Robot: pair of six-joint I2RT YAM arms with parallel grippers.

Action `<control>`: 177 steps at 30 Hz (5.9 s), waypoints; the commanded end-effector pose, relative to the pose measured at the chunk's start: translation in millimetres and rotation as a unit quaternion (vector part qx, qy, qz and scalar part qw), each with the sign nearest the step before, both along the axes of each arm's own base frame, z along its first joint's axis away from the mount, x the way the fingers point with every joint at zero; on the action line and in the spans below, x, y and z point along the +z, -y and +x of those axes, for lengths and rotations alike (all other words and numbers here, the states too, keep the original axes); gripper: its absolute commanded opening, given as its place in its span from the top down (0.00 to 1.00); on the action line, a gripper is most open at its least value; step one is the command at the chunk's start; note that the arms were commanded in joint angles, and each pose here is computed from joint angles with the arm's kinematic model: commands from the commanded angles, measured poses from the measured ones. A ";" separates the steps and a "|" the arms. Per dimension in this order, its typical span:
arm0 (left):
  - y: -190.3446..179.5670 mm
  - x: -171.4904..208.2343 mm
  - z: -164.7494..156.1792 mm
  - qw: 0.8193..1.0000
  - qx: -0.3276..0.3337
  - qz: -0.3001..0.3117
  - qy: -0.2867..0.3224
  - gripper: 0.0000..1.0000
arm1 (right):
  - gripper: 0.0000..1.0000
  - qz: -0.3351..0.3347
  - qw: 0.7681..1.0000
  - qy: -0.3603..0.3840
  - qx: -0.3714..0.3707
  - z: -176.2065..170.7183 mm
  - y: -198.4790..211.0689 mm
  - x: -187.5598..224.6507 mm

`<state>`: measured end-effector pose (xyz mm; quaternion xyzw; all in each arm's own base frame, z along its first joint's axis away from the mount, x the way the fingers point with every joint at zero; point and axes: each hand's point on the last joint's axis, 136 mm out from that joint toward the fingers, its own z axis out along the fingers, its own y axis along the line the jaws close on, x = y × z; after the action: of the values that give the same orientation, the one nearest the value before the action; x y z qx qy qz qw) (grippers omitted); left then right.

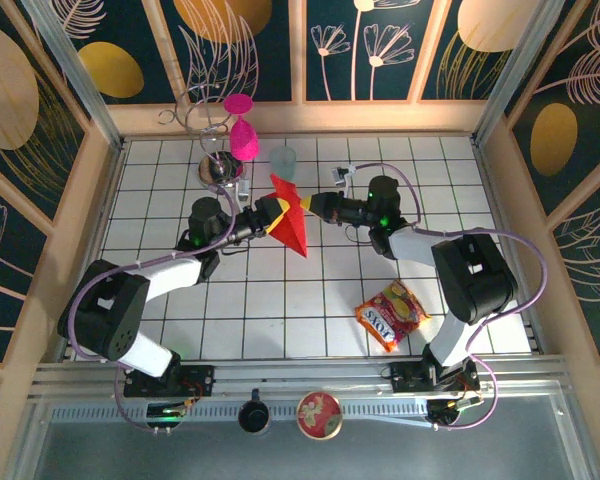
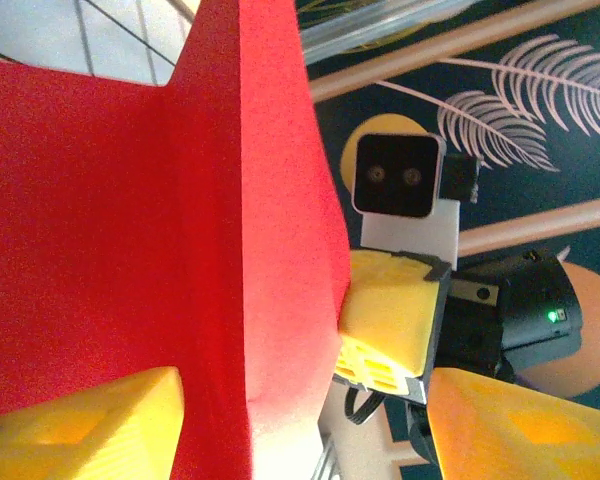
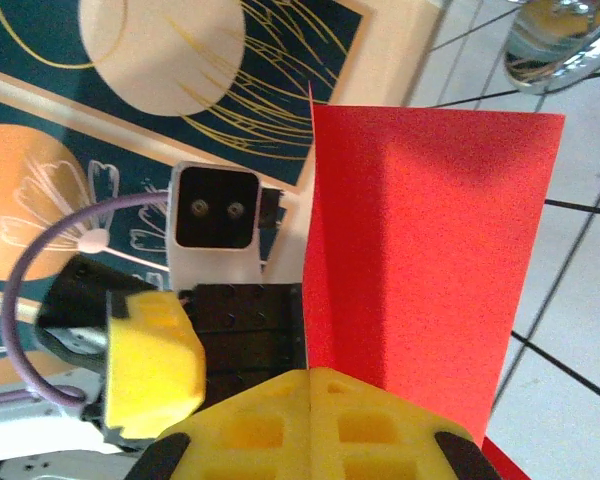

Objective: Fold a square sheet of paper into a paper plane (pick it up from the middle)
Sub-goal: Pick up the paper from the center of the table, then turn over the paper at the center of the table, then move the paper to the center of the table.

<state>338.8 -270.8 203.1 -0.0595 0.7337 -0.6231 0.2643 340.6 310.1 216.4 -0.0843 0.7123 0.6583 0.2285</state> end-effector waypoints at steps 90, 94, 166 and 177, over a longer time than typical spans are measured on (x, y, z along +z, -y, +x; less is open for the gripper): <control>32.3 -182.4 56.2 0.549 0.036 0.830 0.097 0.77 | 0.50 -0.284 0.837 -0.007 -0.468 12.2 236.3 -42.5; 46.1 -181.0 52.2 0.594 0.028 0.800 0.080 0.72 | 0.50 -0.279 0.836 -0.014 -0.472 13.7 236.9 -42.3; 7.9 -171.4 9.8 0.924 0.128 0.241 -0.268 0.47 | 0.44 -0.202 0.924 -0.240 -0.217 -9.5 26.3 -145.2; 2.2 -163.8 -0.6 0.927 0.147 0.193 -0.287 0.48 | 0.51 -0.211 0.915 -0.282 -0.196 -24.1 8.7 -164.8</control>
<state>337.5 -271.1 30.8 -0.2720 0.8803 -0.3619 0.1419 315.9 291.6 48.1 0.1957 0.8761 0.4213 0.1293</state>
